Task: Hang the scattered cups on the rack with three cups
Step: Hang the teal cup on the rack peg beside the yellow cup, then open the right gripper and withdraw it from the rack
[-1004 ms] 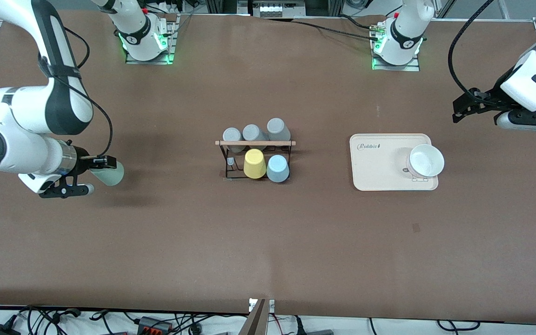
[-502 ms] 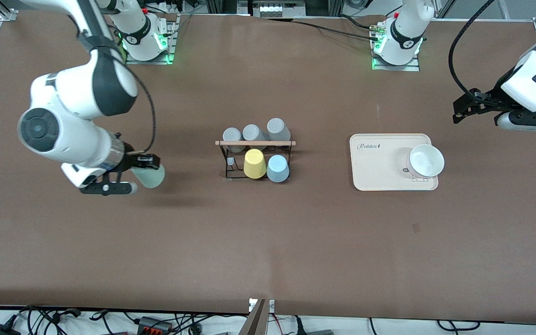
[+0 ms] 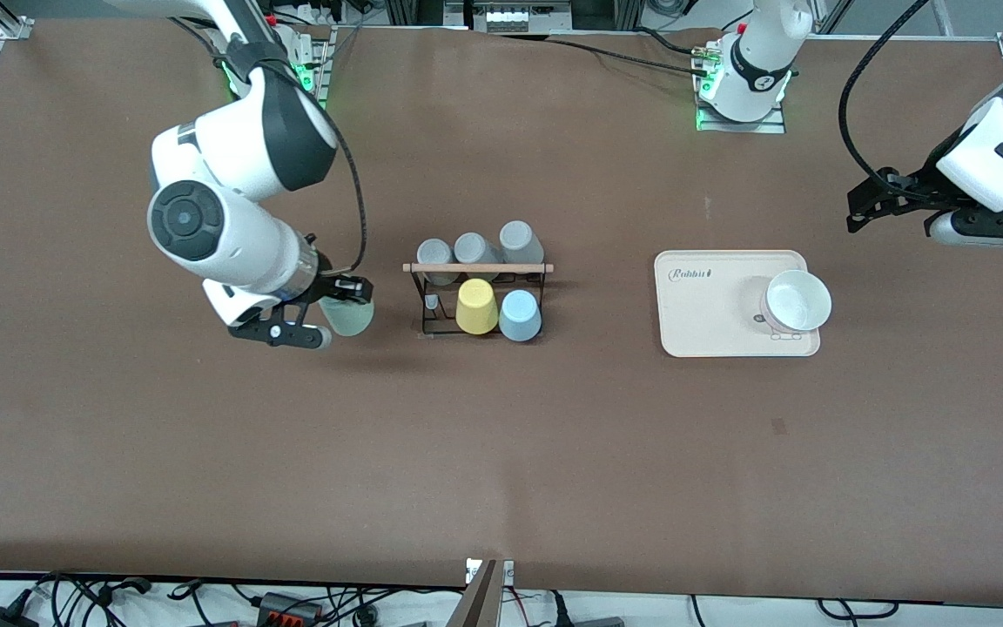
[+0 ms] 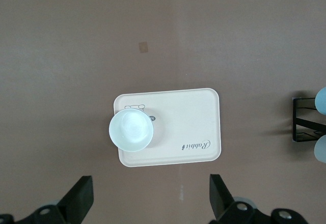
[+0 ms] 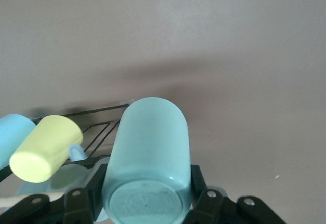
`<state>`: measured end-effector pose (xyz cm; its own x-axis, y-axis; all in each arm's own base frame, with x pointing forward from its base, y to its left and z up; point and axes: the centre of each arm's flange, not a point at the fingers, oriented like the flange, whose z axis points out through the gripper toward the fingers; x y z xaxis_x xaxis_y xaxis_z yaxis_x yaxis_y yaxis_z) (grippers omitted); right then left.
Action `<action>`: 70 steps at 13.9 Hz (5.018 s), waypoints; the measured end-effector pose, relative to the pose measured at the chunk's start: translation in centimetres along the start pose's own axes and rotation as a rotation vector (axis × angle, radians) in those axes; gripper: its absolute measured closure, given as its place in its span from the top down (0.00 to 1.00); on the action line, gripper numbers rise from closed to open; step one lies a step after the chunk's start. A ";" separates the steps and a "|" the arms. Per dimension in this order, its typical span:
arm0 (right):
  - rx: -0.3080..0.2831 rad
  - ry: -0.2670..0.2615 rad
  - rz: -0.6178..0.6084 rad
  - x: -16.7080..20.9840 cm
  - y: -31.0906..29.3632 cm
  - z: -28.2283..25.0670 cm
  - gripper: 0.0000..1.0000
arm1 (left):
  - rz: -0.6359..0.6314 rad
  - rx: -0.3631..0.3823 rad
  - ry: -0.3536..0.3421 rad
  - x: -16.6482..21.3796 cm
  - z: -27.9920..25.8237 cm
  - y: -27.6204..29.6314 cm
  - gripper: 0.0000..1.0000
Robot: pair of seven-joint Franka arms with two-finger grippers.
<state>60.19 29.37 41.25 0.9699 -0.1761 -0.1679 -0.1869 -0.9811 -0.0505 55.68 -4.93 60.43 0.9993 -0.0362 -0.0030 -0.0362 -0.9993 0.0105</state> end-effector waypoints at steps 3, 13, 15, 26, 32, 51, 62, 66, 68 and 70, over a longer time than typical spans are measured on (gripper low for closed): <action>0.007 0.016 0.053 -1.6 -3.6 1.8 0.67 | 0.000 0.000 0.000 0.0 0.0 0.0 1.00; 0.041 0.004 0.081 -3.2 -6.9 4.0 0.67 | 0.000 0.000 -0.002 0.1 0.1 0.0 1.00; 0.037 0.001 0.080 -3.6 -7.4 4.5 0.67 | 0.001 0.000 -0.003 0.1 0.2 0.1 1.00; 0.073 -0.008 0.098 -2.2 -8.6 6.3 0.67 | 0.002 0.000 -0.005 0.1 0.3 0.1 1.00; 0.054 -0.027 0.103 -1.6 -8.7 8.4 0.67 | 0.002 0.000 -0.005 0.1 0.3 0.1 1.00; 0.018 -0.069 0.109 -0.9 -8.9 7.1 1.00 | 0.002 0.000 -0.005 0.1 0.3 0.1 1.00; -0.044 0.131 0.089 5.3 5.2 -10.1 1.00 | 0.003 0.000 -0.004 0.1 0.3 0.2 1.00; -0.079 0.192 -0.032 6.4 12.9 -15.6 1.00 | 0.004 0.000 -0.004 0.1 0.2 0.2 1.00; -0.073 0.210 -0.049 6.5 17.5 -18.2 1.00 | 0.004 0.000 -0.004 0.1 0.2 0.2 1.00; -0.072 0.215 -0.085 6.3 22.5 -19.9 1.00 | 0.004 0.000 -0.004 0.1 0.2 0.2 1.00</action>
<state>65.21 4.61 58.61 0.9940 -0.0984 0.0483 -0.0993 -0.9949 0.0162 55.81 -5.17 60.20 0.9992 -0.0404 -0.0067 -0.0403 -0.9991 0.0108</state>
